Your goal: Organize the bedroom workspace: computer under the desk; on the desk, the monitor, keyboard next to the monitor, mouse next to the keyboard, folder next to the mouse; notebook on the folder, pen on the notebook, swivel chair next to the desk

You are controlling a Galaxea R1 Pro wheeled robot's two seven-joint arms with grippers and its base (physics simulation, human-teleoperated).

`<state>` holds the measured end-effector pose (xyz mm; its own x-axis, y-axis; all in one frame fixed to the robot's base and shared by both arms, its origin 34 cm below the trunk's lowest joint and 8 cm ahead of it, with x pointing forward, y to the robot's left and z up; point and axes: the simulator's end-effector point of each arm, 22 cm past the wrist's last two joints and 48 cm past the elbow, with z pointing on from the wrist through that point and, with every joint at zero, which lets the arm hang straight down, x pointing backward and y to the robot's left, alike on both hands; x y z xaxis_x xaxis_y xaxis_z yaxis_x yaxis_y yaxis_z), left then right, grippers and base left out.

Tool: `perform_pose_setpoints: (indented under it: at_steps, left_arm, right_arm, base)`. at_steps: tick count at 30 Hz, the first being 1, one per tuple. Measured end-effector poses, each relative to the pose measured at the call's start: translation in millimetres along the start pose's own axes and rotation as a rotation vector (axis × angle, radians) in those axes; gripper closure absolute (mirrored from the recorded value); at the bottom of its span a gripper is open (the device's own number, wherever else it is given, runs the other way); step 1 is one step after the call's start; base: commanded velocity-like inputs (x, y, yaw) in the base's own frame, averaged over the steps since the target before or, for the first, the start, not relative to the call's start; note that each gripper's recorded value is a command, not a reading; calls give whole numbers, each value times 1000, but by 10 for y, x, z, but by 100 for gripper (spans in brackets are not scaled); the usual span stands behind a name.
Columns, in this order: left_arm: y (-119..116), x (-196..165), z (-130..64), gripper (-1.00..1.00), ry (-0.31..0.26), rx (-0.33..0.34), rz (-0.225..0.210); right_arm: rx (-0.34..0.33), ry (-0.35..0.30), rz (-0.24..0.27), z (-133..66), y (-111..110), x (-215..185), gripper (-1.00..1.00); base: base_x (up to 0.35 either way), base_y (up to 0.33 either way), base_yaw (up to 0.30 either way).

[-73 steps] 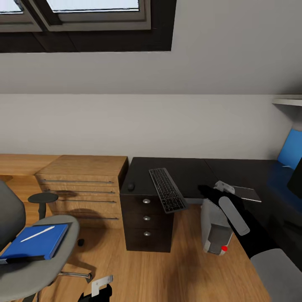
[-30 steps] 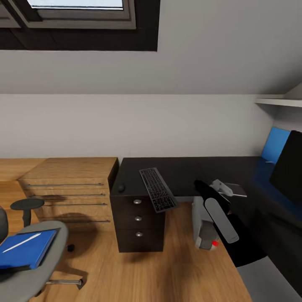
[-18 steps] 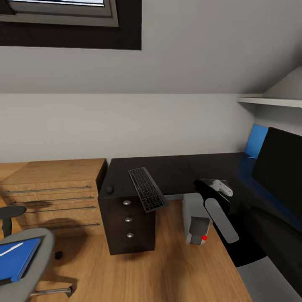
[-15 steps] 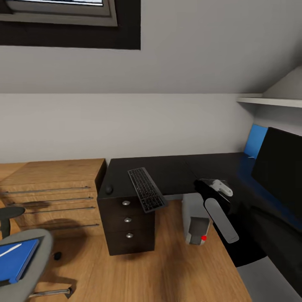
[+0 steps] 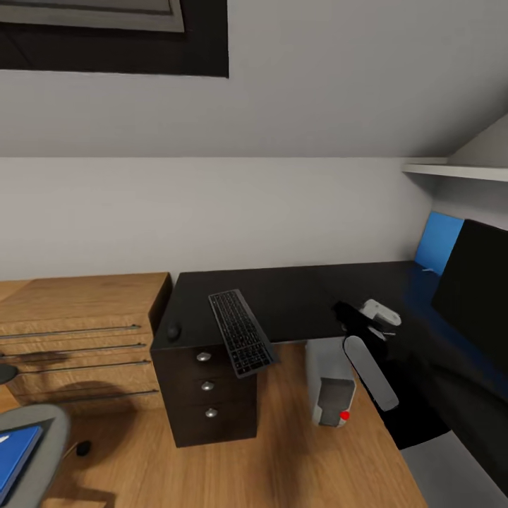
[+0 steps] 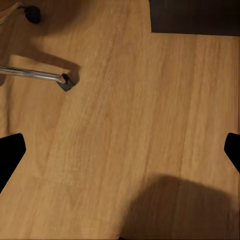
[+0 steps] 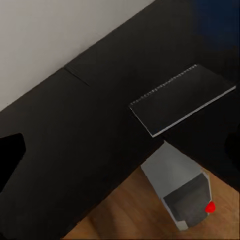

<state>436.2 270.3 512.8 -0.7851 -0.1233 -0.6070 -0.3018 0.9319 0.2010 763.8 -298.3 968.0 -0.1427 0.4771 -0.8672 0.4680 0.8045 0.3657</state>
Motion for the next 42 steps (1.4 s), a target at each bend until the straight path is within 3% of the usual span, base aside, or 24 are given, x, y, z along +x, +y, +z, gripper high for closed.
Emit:
perform_pose_setpoints:
  at_steps: [1,7,13,18,22,26,31,35,42]
  left_arm:
    - [0,-1,1,-100,0,0,0]
    - [-10,0,-2,-100,0,1,-1]
    - [-11,1,-2,-100,0,1,0]
    - [-12,1,-2,-100,0,2,0]
    - [-12,2,-2,-100,1,2,0]
    - [-18,2,-4,-100,0,3,0]
    - [-35,0,-10,-100,-1,5,0]
    - [-43,-6,-12,-100,-4,6,-2]
    - [-26,-16,-10,-100,-9,4,-4]
  right_arm:
    - [21,-32,-41,24,-53,-38,-100]
    - [74,-97,-128,79,-195,-132,-100]
    - [107,-99,-215,211,-336,-15,-100]
    - [80,-125,-288,395,-215,-159,-100]
    - [105,-156,-316,685,-116,-632,-100]
    - [124,-132,-342,998,-122,-914,-100]
    - [59,-104,-338,1352,-126,-997,-100]
    - [37,-105,-342,1449,-211,-924,-100]
    - [47,-53,-368,1486,-367,-602,-100]
  base:
    - [52,-46,0]
    - [21,-19,0]
    - [4,-4,0]
    - [1,0,0]
    - [0,0,0]
    - [0,0,0]
    - [0,0,0]
    - [2,0,0]
    - [155,0,0]
